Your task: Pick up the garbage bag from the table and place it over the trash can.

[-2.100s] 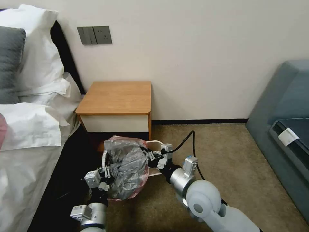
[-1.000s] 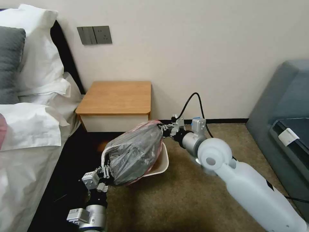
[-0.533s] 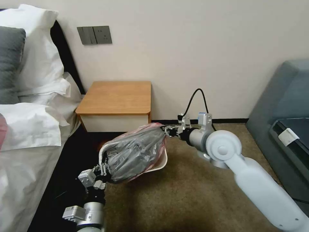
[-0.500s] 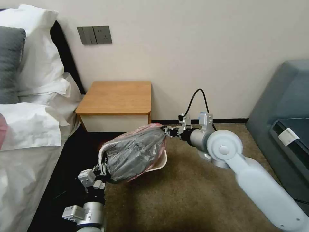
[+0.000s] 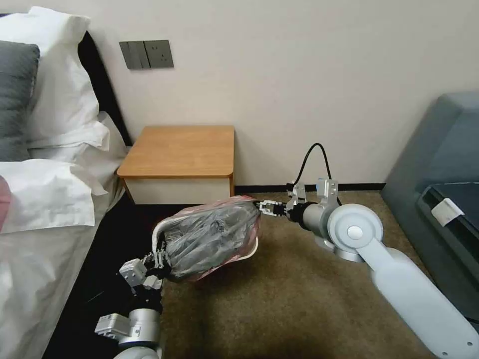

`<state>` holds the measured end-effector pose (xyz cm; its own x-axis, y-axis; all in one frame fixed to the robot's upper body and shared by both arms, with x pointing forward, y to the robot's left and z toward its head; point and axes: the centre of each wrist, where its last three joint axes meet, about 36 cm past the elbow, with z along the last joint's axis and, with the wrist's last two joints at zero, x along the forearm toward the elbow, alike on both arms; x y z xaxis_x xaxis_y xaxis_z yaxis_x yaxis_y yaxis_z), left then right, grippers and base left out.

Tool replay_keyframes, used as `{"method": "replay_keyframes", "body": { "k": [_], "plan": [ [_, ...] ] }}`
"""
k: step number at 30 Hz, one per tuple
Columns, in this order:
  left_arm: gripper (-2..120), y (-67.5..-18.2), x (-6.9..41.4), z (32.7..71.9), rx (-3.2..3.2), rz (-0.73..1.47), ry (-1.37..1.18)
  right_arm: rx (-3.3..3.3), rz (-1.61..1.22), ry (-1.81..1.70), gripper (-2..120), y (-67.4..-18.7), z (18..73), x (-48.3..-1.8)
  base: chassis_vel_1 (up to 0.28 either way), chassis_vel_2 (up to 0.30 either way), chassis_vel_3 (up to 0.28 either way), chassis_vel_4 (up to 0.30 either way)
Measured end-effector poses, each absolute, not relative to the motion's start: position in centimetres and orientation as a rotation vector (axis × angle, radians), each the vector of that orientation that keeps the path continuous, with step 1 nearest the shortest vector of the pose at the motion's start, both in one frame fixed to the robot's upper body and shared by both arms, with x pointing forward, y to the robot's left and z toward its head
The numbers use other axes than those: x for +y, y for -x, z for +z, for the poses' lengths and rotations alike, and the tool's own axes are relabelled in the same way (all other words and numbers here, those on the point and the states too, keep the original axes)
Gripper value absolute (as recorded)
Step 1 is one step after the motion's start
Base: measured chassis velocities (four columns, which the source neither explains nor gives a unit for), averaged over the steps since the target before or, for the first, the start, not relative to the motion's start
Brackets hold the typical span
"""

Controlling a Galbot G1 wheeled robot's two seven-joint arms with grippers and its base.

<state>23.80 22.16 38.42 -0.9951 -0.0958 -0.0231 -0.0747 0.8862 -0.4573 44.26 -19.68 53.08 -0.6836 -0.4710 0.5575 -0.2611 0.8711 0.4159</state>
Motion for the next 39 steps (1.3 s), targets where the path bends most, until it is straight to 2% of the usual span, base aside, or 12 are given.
{"method": "replay_keyframes", "body": {
  "k": [3, 26, 39],
  "plan": [
    [9, -23.9, 22.5, 38.5, 3.005, -0.739, 0.147, -2.338, -0.415, -0.533, 100, -43.5, 53.1, -20.1, 0.000, 0.000, 0.000, 0.000],
    [9, -24.3, 22.9, 39.5, 2.993, -0.831, 0.169, -2.277, -0.446, -0.575, 100, -38.2, 50.7, -20.4, 0.000, 0.000, 0.000, 0.000],
    [7, -24.3, 22.4, 40.5, 2.986, -0.968, 0.179, -2.257, -0.417, -0.538, 100, -35.7, 48.0, -20.4, 0.000, 0.000, 0.000, 0.000]
  ]
}}
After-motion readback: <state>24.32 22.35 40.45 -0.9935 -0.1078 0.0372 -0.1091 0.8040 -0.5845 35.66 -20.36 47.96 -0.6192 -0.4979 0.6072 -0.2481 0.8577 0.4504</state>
